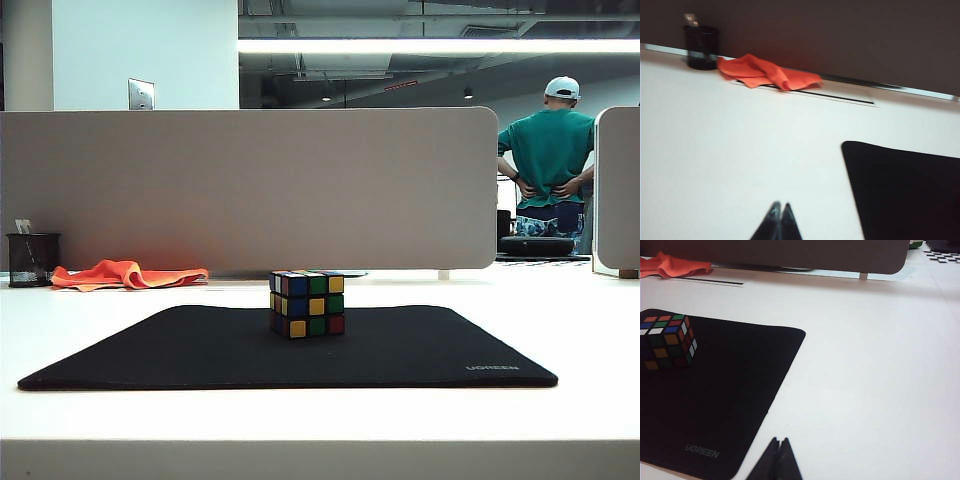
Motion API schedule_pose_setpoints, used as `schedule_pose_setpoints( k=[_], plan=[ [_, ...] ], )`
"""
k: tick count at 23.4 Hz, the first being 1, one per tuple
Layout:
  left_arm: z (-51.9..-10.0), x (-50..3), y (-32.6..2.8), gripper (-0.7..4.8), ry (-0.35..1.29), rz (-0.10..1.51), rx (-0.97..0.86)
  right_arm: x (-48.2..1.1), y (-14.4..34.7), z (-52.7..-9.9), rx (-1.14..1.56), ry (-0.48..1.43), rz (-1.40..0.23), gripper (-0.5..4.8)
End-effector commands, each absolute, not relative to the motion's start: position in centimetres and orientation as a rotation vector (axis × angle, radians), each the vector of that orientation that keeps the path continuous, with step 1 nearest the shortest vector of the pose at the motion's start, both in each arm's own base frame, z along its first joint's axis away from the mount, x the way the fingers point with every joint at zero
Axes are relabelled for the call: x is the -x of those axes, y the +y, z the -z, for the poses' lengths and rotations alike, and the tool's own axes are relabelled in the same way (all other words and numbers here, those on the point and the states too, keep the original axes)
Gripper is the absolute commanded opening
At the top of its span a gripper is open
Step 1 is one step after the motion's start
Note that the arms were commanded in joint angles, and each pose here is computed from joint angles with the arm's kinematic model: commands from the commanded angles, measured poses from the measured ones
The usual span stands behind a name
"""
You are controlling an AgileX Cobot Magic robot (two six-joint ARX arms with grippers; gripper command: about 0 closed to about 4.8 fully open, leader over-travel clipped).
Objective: Pick up the cube on the right side of the mouse pad, then place it in the center of the mouse pad.
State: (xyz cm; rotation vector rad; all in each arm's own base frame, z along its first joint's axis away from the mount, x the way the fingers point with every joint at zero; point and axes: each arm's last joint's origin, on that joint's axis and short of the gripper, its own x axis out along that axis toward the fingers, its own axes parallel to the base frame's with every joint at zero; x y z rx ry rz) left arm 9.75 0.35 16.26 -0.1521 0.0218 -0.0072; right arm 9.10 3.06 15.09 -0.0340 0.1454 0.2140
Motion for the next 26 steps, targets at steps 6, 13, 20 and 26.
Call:
schedule_pose_setpoints(
  k=[6,13,20,26],
  plan=[
    [-16.47,-9.72,0.46,-0.03,0.009,0.000,0.150,-9.14,3.07,-15.08,0.034,0.131,-0.213,-0.01],
    [-16.47,-9.72,0.46,-0.03,0.009,0.000,0.151,-9.14,3.07,-15.08,0.034,0.131,-0.213,-0.01],
    [-16.47,-9.72,0.46,-0.02,0.009,0.000,0.151,-9.14,3.07,-15.08,0.034,0.131,-0.213,-0.01],
    [-16.47,-9.72,0.46,-0.02,0.009,0.000,0.151,-9.19,2.91,-15.08,0.033,0.131,-0.195,-0.01]
  ],
)
